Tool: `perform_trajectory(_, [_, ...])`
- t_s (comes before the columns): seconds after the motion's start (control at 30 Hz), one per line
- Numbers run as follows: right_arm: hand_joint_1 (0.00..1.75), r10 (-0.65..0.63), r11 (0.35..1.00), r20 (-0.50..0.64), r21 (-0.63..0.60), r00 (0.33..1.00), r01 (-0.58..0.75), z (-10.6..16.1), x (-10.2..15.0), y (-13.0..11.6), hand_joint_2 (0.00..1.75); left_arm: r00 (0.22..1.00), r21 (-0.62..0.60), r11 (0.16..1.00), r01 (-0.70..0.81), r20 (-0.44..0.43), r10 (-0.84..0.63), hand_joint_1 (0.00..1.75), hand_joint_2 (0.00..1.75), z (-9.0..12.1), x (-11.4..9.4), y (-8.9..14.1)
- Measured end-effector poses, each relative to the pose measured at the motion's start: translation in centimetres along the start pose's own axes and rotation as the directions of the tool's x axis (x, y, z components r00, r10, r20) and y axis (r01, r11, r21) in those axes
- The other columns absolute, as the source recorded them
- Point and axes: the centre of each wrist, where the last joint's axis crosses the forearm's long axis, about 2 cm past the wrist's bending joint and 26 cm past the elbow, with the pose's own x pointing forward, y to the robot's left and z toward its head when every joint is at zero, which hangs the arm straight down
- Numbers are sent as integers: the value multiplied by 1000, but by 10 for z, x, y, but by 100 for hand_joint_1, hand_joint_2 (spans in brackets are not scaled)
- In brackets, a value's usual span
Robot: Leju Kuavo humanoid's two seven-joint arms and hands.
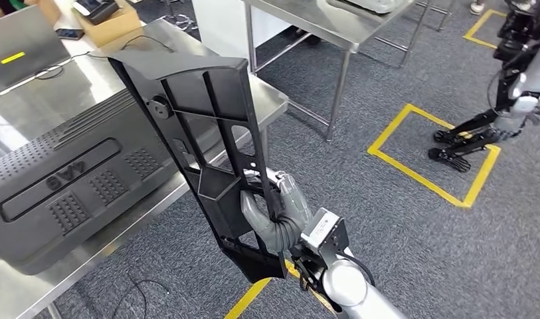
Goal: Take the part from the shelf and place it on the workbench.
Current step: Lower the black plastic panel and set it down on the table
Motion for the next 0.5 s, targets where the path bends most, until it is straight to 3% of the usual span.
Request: perform_trajectory(0.5, [175,-1,1000,-9,4,1000,1,2,-1,0,175,1000,0,1000,0,1,0,0,175,0,1,0])
